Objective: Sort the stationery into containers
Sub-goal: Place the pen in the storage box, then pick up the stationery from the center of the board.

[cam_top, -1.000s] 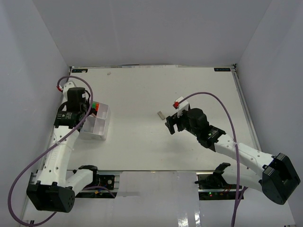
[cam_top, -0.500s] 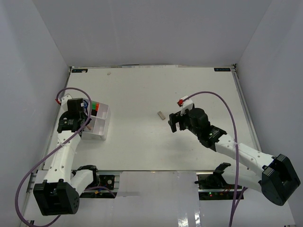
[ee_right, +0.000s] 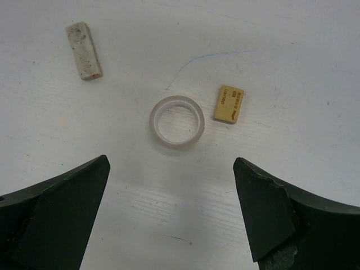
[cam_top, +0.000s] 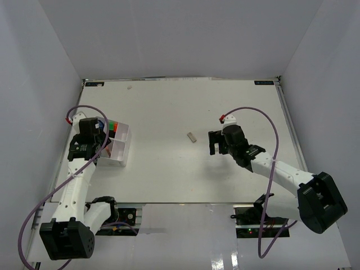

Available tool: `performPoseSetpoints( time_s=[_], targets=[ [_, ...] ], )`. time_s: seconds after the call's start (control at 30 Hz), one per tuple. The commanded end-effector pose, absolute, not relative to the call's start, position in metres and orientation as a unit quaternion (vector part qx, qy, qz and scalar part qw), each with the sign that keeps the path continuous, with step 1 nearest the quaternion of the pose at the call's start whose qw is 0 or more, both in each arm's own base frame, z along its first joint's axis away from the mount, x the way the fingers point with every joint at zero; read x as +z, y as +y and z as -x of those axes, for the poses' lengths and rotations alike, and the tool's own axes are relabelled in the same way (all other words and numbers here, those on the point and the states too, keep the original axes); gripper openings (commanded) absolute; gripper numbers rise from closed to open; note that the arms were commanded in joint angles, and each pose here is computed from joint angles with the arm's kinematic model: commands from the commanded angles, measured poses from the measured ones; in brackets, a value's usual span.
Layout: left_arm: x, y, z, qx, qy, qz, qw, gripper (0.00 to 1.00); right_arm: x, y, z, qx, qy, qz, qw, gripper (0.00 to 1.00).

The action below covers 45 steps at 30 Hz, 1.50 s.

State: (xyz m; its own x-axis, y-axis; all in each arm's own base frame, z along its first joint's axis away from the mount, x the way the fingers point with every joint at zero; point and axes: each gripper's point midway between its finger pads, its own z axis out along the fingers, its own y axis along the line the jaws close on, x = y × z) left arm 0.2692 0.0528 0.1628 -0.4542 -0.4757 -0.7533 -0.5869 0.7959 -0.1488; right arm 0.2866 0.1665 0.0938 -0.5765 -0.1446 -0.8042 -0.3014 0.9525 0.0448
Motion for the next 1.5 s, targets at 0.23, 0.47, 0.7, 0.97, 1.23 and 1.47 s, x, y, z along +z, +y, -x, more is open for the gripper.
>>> performPoseSetpoints(
  time_s=[0.23,0.47,0.7,0.97,1.23,1.47],
  targets=[
    [0.211,0.027,-0.274,-0.014,0.845,0.272,0.461,0.90,0.080,0.153,-0.312,0.054,0.913,0.061,0.400,0.80],
    [0.240,-0.004,-0.275,-0.094,0.849,0.212,0.475,0.98,0.062,0.150,-0.327,0.036,0.928,0.029,0.369,0.64],
    [0.243,-0.033,-0.273,-0.162,0.857,0.169,0.460,0.98,0.041,0.154,-0.329,0.029,0.942,0.016,0.333,0.53],
    [0.251,-0.065,-0.271,-0.245,0.854,0.130,0.440,0.98,0.026,0.154,-0.328,0.027,0.949,0.006,0.315,0.42],
    [0.251,-0.090,-0.268,-0.315,0.846,0.132,0.410,0.98,0.038,0.160,-0.326,0.056,0.939,0.021,0.338,0.20],
    [0.267,-0.142,-0.268,-0.373,0.839,0.099,0.384,0.98,0.086,0.187,-0.320,0.143,0.906,0.061,0.395,0.09]
  ],
)
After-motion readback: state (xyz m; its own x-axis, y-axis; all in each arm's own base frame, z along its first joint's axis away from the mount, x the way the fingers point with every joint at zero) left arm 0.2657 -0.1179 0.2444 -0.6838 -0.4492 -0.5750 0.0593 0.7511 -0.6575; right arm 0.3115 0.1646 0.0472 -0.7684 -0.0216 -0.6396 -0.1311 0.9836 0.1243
